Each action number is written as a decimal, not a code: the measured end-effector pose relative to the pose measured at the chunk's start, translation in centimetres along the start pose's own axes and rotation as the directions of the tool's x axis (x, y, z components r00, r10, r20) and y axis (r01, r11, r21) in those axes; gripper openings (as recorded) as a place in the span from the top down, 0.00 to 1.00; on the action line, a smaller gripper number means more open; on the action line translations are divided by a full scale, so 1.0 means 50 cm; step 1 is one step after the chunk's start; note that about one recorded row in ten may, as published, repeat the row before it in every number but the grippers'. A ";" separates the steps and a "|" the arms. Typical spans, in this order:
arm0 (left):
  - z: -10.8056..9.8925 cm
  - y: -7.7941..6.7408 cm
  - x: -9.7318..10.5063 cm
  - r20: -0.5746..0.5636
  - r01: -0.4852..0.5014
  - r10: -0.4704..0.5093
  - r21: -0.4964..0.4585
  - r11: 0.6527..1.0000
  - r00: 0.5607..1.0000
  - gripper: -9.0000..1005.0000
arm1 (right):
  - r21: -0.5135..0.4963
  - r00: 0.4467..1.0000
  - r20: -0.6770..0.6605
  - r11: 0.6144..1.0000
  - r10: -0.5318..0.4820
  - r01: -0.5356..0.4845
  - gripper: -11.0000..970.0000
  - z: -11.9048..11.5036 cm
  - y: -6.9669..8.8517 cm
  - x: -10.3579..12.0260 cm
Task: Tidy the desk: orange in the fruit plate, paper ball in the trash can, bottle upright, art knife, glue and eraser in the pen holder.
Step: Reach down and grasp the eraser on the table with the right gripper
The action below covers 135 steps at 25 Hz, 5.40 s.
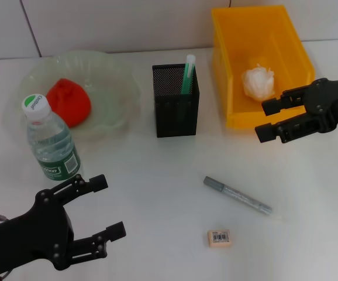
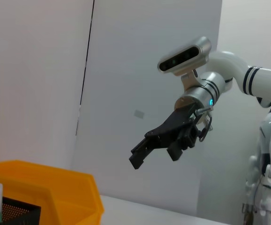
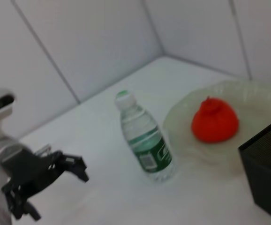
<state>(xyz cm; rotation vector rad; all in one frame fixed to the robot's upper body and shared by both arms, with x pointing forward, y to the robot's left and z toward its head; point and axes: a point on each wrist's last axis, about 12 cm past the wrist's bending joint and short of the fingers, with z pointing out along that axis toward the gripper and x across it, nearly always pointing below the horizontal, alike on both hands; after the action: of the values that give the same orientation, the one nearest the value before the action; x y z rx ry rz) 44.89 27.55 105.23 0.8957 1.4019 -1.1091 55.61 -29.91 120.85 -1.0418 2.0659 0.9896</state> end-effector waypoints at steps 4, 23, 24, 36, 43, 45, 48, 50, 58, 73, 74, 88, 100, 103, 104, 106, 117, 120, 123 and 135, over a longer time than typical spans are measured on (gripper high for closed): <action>-0.003 -0.001 -0.004 0.012 0.023 -0.023 0.006 1.000 1.000 0.13 | -0.005 0.998 -0.055 0.999 -0.034 0.034 0.14 0.007 0.006 -0.027; -0.045 -0.014 0.016 -0.079 -0.012 0.011 -0.019 1.000 0.997 0.13 | -0.113 0.856 -0.438 0.962 -0.273 0.249 0.14 0.134 0.082 -0.117; -0.045 -0.015 0.021 -0.089 -0.028 0.025 -0.026 0.999 0.996 0.13 | -0.126 0.841 -0.455 0.956 -0.294 0.266 0.14 0.145 0.092 -0.129; -0.030 -0.004 0.038 -0.139 -0.097 0.087 -0.070 0.993 0.986 0.13 | -0.209 0.669 -0.657 0.936 -0.348 0.283 0.14 0.257 0.128 -0.142; -0.012 0.007 0.032 -0.141 -0.105 0.097 -0.048 0.993 0.985 0.13 | -0.189 0.613 -0.708 0.930 -0.351 0.314 0.14 0.295 0.131 -0.139; -0.005 0.013 0.030 -0.144 -0.105 0.099 -0.039 0.994 0.985 0.13 | -0.182 0.589 -0.729 0.928 -0.350 0.327 0.14 0.310 0.136 -0.141; 0.000 0.017 0.028 -0.146 -0.104 0.097 -0.038 0.994 0.984 0.13 | -0.177 0.554 -0.759 0.927 -0.343 0.331 0.15 0.336 0.143 -0.140; 0.002 0.020 0.030 -0.154 -0.103 0.095 -0.046 0.994 0.984 0.13 | -0.182 0.549 -0.760 0.924 -0.349 0.335 0.15 0.340 0.145 -0.139; 0.005 0.021 0.031 -0.157 -0.099 0.090 -0.051 0.994 0.983 0.13 | -0.281 0.448 -0.769 0.871 -0.456 0.404 0.16 0.368 0.177 -0.097; 0.012 0.026 0.031 -0.167 -0.086 0.077 -0.047 0.995 0.983 0.13 | -0.255 0.468 -0.764 0.874 -0.445 0.414 0.19 0.392 0.165 -0.048; 0.013 0.025 0.031 -0.167 -0.085 0.076 -0.045 0.995 0.983 0.13 | -0.254 0.469 -0.763 0.874 -0.444 0.415 0.19 0.393 0.164 -0.046; 0.016 0.022 0.033 -0.166 -0.079 0.072 -0.036 0.996 0.984 0.13 | -0.234 0.473 -0.770 0.880 -0.428 0.414 0.22 0.407 0.154 -0.030; 0.016 0.019 0.035 -0.169 -0.075 0.069 -0.028 0.997 0.983 0.13 | -0.205 0.491 -0.776 0.894 -0.397 0.399 0.29 0.410 0.149 -0.025; 0.016 0.018 0.036 -0.170 -0.074 0.068 -0.029 0.997 0.983 0.13 | -0.202 0.491 -0.776 0.894 -0.395 0.400 0.38 0.412 0.148 -0.025; 0.015 0.018 0.036 -0.170 -0.073 0.067 -0.029 0.997 0.983 0.13 | -0.198 0.494 -0.776 0.895 -0.393 0.400 0.38 0.412 0.148 -0.026; 0.015 0.017 0.037 -0.170 -0.072 0.066 -0.030 0.997 0.983 0.13 | -0.196 0.495 -0.776 0.896 -0.390 0.399 0.39 0.412 0.148 -0.026; 0.015 0.018 0.037 -0.172 -0.073 0.067 -0.032 0.997 0.983 0.13 | -0.201 0.474 -0.784 0.887 -0.400 0.416 0.43 0.419 0.149 -0.019; 0.016 0.019 0.036 -0.171 -0.074 0.068 -0.031 0.997 0.983 0.13 | -0.196 0.476 -0.786 0.889 -0.394 0.414 0.44 0.420 0.148 -0.019; 0.016 0.019 0.036 -0.171 -0.074 0.068 -0.031 0.997 0.983 0.13 | -0.189 0.477 -0.790 0.893 -0.385 0.408 0.45 0.421 0.144 -0.017; 0.016 0.018 0.036 -0.170 -0.073 0.067 -0.029 0.997 0.983 0.13 | -0.190 0.479 -0.789 0.895 -0.384 0.404 0.47 0.422 0.144 -0.016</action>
<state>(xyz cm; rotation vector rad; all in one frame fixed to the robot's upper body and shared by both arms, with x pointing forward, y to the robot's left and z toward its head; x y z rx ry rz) 45.74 26.94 103.33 1.0253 1.5110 -0.9706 53.82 -9.20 112.73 -2.1544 2.2831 0.1988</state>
